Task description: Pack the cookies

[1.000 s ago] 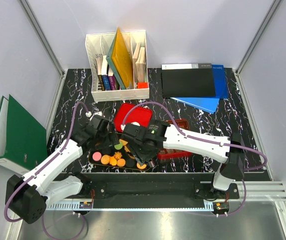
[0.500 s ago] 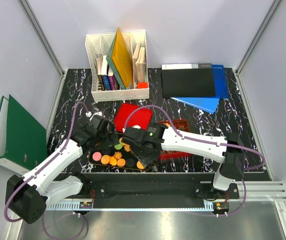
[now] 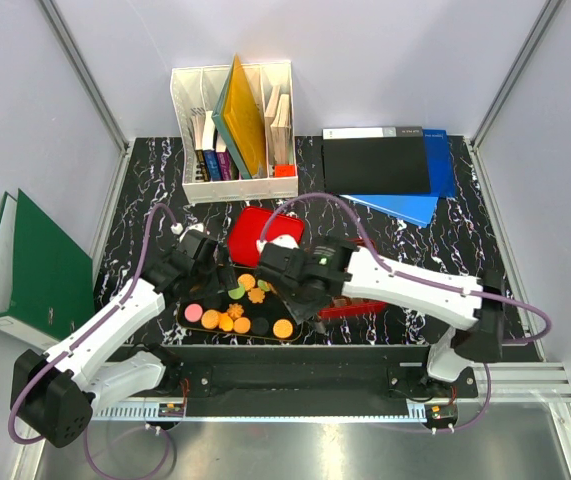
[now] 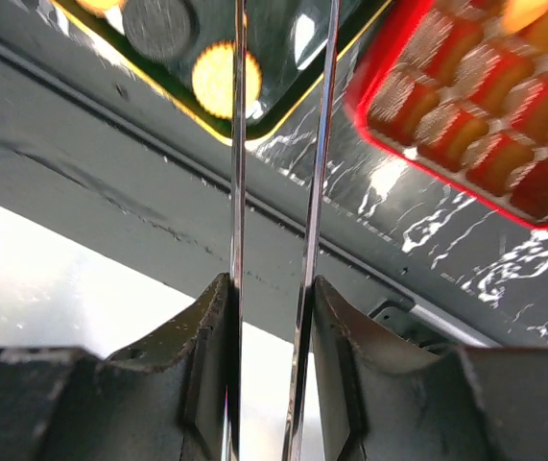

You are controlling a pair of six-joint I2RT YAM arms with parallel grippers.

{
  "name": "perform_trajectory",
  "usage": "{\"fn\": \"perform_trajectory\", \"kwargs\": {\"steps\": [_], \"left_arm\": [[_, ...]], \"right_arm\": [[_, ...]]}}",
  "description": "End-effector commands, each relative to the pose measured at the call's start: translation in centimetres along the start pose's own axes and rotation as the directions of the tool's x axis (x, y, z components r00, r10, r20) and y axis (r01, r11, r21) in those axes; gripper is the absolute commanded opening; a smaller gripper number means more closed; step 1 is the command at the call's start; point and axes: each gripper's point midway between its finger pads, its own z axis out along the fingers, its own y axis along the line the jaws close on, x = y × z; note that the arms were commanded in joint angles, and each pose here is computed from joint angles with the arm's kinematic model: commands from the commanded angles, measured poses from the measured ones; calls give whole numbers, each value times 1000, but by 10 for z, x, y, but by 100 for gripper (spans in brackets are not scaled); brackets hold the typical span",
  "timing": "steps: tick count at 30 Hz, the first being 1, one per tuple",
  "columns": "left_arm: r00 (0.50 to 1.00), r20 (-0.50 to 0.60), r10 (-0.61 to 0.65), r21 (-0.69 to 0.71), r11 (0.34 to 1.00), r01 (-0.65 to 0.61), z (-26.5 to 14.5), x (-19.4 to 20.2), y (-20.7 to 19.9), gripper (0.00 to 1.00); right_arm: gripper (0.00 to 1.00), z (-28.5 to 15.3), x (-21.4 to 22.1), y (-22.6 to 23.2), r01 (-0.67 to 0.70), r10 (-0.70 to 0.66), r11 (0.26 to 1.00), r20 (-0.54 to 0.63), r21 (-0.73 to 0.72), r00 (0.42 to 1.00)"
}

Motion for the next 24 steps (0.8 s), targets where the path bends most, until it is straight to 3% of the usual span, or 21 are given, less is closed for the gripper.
{"fn": "perform_trajectory", "kwargs": {"steps": [1,8,12,24], "left_arm": [[1000,15,9,48,999,-10,-3,-7,-12,98],[1000,13,14,54,998,-14,-3,-9,-16,98],[1000,6,15,54,998,-15,-2,-7,-15,98],[1000,1,22,38,999,-22,2,-6,-12,98]], "right_arm": [[37,-52,-2,-49,-69,58,992,104,109,993],[36,-60,4,-133,-285,265,937,121,204,957],[36,-54,8,-161,-328,309,907,111,264,945],[35,-16,24,-160,-347,352,903,25,255,936]]}}
